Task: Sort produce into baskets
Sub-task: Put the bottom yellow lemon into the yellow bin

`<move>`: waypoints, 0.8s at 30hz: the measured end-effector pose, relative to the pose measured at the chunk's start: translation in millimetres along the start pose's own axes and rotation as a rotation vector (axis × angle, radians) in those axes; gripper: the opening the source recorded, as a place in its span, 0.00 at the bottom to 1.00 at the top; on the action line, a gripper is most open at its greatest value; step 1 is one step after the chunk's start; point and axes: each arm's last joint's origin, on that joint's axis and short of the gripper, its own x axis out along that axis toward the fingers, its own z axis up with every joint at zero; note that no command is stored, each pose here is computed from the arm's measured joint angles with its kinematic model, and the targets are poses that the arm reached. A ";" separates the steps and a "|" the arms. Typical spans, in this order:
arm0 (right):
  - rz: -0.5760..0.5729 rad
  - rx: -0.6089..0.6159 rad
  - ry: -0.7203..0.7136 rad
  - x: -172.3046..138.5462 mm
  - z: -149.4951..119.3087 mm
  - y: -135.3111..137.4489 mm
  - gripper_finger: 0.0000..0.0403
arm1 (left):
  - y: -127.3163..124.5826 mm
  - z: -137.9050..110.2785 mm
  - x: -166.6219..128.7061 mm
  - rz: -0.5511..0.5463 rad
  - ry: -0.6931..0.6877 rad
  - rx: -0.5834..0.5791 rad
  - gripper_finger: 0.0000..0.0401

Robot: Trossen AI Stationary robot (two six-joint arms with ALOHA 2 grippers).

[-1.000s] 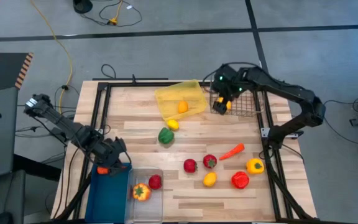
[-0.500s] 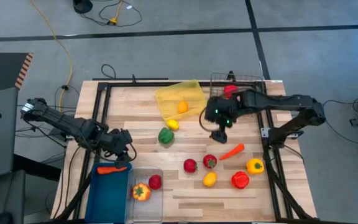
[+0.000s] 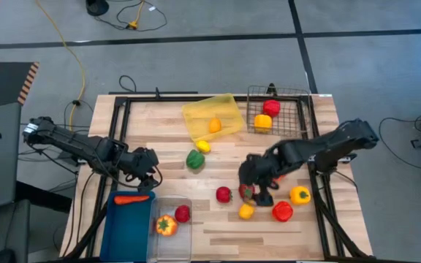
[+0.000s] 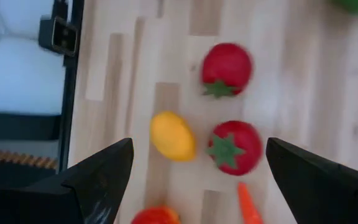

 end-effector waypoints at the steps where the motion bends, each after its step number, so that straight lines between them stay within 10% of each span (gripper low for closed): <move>1: 0.005 -0.014 0.008 7.2 1.4 4.9 0.98 | 0.0 0.9 0.2 -0.002 -0.006 -0.003 0.56; 24: -0.077 -0.261 0.361 153.5 -14.2 44.3 0.98 | 1.0 4.7 0.8 0.000 -0.032 -0.017 0.56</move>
